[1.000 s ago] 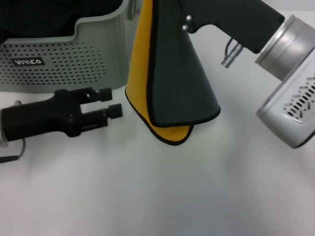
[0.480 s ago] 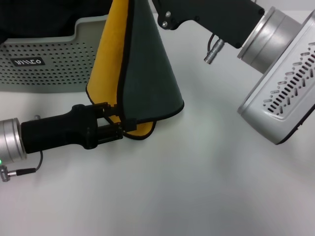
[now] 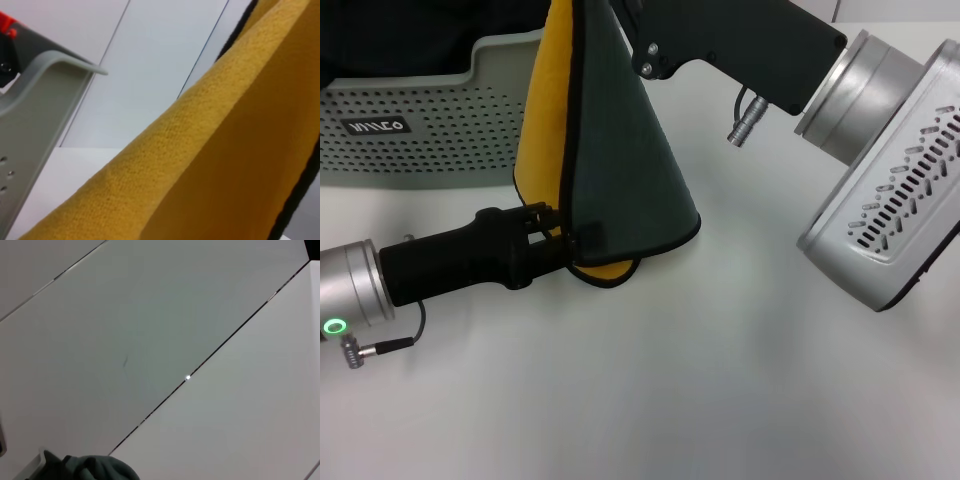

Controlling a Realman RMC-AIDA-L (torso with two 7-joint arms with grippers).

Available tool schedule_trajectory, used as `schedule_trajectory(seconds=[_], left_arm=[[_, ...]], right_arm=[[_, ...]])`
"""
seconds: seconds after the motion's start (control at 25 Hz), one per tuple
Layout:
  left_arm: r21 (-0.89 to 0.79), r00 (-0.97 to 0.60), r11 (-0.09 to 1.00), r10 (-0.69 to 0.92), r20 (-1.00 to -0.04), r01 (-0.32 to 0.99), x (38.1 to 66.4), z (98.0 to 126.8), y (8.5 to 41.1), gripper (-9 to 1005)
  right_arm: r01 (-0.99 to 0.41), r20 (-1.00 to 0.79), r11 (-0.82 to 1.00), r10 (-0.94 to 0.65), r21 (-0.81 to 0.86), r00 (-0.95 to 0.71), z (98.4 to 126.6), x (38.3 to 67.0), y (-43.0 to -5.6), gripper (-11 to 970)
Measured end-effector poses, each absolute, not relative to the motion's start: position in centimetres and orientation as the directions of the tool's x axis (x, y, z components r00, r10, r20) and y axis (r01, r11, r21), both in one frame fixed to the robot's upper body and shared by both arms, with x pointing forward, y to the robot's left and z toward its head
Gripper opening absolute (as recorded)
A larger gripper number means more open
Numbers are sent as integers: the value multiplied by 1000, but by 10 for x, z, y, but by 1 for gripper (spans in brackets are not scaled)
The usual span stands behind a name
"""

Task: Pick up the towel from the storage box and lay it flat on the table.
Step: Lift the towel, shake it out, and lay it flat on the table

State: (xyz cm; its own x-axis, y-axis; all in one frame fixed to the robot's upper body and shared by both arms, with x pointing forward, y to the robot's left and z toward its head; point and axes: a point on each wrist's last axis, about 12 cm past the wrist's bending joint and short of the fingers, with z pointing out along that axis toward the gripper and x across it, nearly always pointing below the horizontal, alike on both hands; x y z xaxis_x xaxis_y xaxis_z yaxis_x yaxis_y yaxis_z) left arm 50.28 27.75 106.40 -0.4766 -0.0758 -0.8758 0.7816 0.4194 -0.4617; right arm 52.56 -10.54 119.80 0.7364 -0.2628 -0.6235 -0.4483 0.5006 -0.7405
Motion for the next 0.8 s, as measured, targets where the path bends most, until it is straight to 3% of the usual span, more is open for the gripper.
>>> schedule_trajectory(seconds=[0.28,0.48,0.6,0.8], left_arm=[[-469,-480,376,-70,-875,799,496,1064,277,491],[-477,-484,380,-84,-871,793,492,1063,280,251],[-477,-482,366,-86,-872,799,491,1065,282,29],[-474,-471,331,-96,-877,816,489,1071,284,15]], right_arm=[[-447,-632,514,-268,-732,727,1197,526,-111,27],[-444,-635,522,-269,-728,724,1196,526,-114,29],[-464,-660,540,-251,-702,708,1194,528,-120,30],[-516,-712,574,-178,-636,679,1195,533,-131,32]])
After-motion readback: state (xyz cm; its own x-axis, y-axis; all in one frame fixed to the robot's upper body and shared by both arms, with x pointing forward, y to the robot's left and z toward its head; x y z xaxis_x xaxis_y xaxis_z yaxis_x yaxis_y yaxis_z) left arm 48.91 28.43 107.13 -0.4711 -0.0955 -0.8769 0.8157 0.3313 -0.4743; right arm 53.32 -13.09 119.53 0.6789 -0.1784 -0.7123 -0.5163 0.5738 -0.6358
